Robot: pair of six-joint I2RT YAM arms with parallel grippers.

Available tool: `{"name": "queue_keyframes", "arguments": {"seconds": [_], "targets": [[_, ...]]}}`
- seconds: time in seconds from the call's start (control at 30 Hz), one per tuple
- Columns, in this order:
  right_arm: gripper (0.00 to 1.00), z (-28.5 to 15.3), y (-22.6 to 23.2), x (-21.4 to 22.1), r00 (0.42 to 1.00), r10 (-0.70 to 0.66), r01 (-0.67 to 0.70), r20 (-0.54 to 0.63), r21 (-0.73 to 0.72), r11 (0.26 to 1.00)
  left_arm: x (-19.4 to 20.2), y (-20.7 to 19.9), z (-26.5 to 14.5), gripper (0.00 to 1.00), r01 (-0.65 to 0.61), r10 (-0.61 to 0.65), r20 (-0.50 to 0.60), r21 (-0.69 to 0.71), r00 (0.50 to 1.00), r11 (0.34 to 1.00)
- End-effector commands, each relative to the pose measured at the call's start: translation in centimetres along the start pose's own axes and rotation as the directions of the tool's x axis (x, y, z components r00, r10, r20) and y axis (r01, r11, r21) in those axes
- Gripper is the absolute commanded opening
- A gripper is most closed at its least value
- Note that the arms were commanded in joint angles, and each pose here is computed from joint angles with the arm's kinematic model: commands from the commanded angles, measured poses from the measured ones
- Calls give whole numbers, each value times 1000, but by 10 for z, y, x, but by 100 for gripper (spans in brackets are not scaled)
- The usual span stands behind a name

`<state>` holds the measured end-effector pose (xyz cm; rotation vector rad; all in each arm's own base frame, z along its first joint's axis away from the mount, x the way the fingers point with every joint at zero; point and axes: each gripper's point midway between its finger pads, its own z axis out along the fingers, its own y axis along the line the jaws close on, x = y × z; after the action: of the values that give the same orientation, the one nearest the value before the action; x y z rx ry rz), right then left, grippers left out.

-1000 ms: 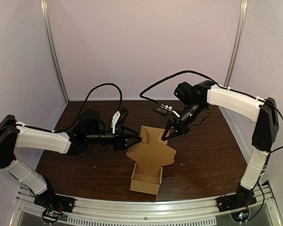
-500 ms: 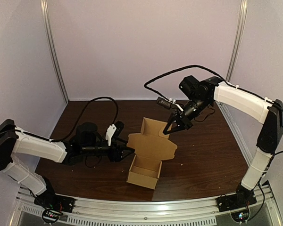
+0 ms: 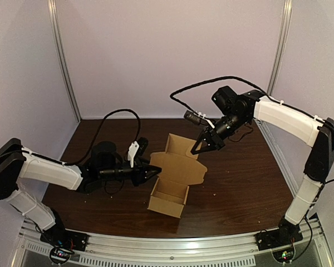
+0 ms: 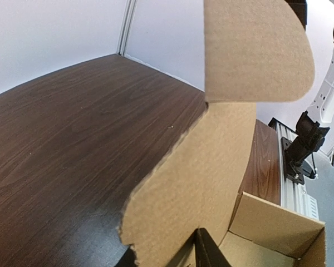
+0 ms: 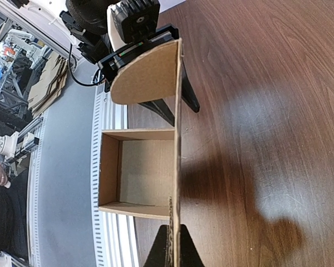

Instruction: Fold the paper box

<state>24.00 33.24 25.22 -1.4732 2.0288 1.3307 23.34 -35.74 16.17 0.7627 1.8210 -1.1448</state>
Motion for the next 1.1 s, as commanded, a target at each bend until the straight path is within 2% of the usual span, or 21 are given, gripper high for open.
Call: {"name": "queue_keyframes", "arguments": {"seconds": [0.0,0.1,0.3,0.57,0.8,0.93,1.07], "targets": [[0,-3,-5,-1,1000,20,-20,11,39,999,-33,-8,-1,23,-33,33,101,-2,994,999],[0,-2,-12,-4,998,60,-62,28,49,997,-38,-4,-2,15,-45,53,107,-78,993,996],[0,5,-26,-14,990,127,-129,59,40,991,-52,-5,-1,15,-84,125,149,-256,981,963],[0,3,-52,-20,981,178,-185,76,112,976,-49,-8,7,15,-90,135,121,-322,983,942],[0,-5,-66,-17,975,202,-215,94,146,966,-52,13,-17,11,-85,149,103,-463,983,882],[0,-2,-62,-18,971,219,-228,97,104,968,-54,14,-20,11,-93,164,111,-473,980,876],[0,-1,-61,-21,966,238,-246,99,81,966,-51,5,-7,8,-112,167,101,-410,981,905]]}}
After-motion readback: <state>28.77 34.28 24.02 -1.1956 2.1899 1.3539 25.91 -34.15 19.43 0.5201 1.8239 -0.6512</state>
